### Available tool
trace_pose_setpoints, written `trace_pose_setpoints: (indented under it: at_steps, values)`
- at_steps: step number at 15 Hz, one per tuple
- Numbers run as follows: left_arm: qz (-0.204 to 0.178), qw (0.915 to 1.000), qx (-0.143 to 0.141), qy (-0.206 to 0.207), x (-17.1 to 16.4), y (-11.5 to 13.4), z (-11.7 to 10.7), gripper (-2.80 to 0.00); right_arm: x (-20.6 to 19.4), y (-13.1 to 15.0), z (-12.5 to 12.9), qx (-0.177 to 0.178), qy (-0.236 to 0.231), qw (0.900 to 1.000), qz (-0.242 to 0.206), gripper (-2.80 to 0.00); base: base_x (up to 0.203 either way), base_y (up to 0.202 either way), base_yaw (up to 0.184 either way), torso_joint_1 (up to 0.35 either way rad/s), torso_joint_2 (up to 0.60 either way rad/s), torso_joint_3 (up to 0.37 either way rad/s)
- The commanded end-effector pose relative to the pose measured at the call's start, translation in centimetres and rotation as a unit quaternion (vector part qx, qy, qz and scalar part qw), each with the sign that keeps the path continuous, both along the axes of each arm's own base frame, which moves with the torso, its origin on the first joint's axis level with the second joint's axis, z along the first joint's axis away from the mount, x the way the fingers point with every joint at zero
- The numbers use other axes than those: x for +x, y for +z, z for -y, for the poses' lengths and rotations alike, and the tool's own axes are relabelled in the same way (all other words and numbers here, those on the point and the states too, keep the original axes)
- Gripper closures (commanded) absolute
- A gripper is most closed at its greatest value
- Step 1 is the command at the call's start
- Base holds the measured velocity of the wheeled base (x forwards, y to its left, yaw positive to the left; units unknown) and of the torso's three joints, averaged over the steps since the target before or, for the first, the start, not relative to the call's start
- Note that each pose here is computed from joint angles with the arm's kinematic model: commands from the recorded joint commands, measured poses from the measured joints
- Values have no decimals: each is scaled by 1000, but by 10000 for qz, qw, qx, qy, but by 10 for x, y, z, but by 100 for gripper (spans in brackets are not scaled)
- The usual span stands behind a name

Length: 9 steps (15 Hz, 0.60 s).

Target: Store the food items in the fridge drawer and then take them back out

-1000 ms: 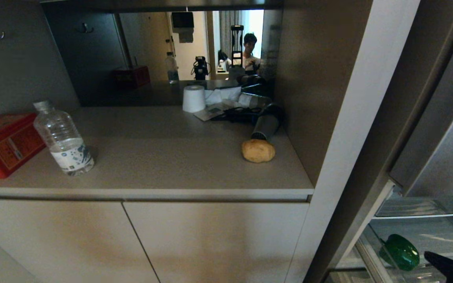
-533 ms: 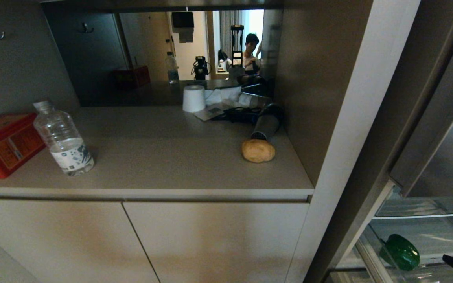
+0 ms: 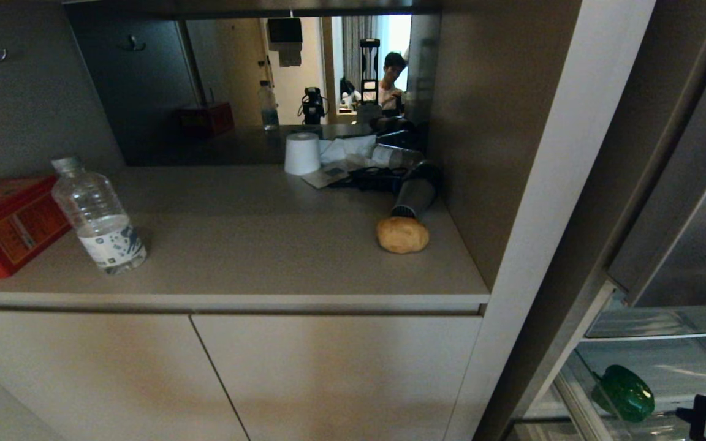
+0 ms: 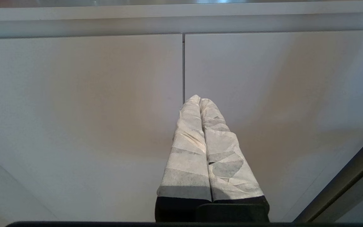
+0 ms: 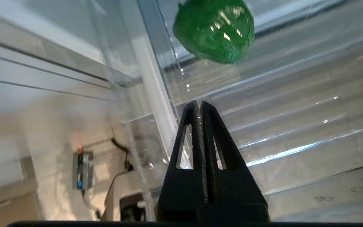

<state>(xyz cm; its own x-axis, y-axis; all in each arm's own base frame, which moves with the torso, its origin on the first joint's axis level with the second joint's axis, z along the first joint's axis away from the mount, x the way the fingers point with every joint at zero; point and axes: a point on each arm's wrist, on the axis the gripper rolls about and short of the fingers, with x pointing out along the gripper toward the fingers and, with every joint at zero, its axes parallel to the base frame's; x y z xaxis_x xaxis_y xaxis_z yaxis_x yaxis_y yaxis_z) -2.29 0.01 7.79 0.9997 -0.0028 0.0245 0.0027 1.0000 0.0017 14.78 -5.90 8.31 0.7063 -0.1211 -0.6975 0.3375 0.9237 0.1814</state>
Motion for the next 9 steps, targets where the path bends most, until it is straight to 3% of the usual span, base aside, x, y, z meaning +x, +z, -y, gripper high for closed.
trace_pose_setpoints:
  at_steps: [1, 9]
  values:
    - [-53, 10000, -1, -2, 1, -3, 0, 0, 17, -19, 8, 190, -19, 9990, -396, -280, 0, 0, 0, 0, 0, 0]
    - [-53, 10000, -1, -2, 1, -3, 0, 0, 49, -33, 23, 254, -12, 9979, -588, -280, 0, 0, 0, 0, 0, 0]
